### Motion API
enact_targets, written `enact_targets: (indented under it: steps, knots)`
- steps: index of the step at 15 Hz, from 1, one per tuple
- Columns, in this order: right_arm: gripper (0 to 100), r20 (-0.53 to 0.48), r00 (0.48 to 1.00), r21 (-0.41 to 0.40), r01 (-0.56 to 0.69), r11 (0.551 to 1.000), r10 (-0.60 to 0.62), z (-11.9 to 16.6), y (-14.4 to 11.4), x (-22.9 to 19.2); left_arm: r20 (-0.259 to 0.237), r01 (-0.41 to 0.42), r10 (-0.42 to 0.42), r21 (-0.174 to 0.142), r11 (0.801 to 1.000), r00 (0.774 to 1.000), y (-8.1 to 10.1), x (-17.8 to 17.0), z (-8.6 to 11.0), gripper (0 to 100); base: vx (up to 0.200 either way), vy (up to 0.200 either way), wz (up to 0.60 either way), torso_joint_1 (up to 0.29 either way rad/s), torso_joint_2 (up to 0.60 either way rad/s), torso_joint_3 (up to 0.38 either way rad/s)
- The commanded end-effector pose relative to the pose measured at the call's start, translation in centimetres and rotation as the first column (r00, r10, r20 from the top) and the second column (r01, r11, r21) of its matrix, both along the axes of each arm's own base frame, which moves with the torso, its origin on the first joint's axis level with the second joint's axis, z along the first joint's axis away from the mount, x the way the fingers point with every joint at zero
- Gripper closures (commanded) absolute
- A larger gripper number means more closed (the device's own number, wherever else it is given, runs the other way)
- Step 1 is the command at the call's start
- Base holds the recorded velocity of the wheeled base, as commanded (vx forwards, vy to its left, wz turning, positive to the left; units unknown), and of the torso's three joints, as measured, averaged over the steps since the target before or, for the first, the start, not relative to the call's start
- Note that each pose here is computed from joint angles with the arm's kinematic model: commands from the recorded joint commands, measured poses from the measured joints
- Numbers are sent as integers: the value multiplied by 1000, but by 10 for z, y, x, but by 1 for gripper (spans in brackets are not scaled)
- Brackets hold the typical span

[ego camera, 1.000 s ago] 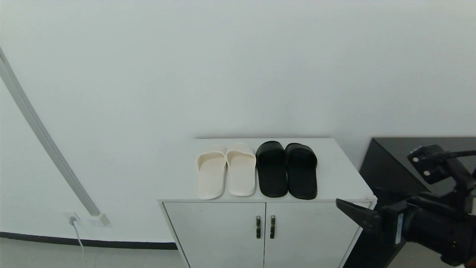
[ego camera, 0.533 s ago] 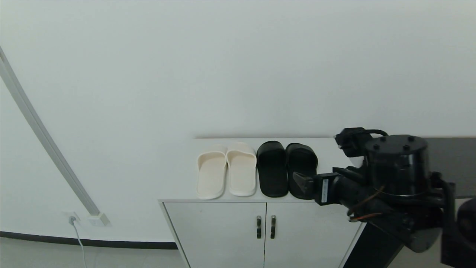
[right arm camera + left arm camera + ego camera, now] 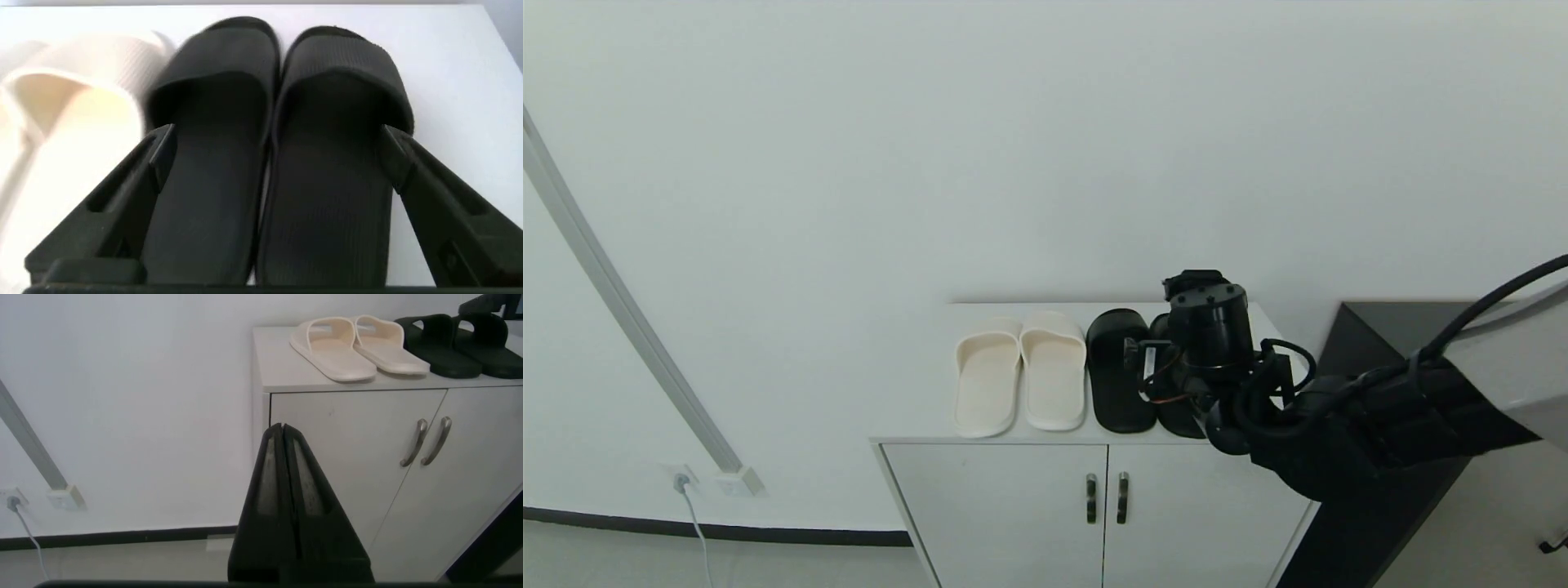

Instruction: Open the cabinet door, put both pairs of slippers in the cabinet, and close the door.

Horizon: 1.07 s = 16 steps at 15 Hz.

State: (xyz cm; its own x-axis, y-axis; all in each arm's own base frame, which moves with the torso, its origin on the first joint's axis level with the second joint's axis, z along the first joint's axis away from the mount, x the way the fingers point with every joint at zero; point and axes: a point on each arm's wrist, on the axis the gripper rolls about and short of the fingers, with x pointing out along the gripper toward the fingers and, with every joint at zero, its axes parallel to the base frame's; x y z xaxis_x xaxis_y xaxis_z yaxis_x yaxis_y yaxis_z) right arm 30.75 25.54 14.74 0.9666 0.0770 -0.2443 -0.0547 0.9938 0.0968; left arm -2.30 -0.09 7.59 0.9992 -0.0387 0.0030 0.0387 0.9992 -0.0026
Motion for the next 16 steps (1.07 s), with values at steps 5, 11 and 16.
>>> enact_targets:
  steps: [5,11,16]
  knots:
    - [0,-33,997,-31,64,997,-65,-42,5,49,-1,0,0,0,1000,1000,0,0,0,100,0,0,0,0,0,0]
    - [0,-13,996,-15,88,996,-89,-50,7,75,-1,-2,2,0,1000,1000,0,0,0,100,0,0,0,0,0,0]
    - [0,2,995,-6,98,995,-98,-50,12,92,-1,-2,2,0,1000,1000,0,0,0,100,0,0,0,0,0,0]
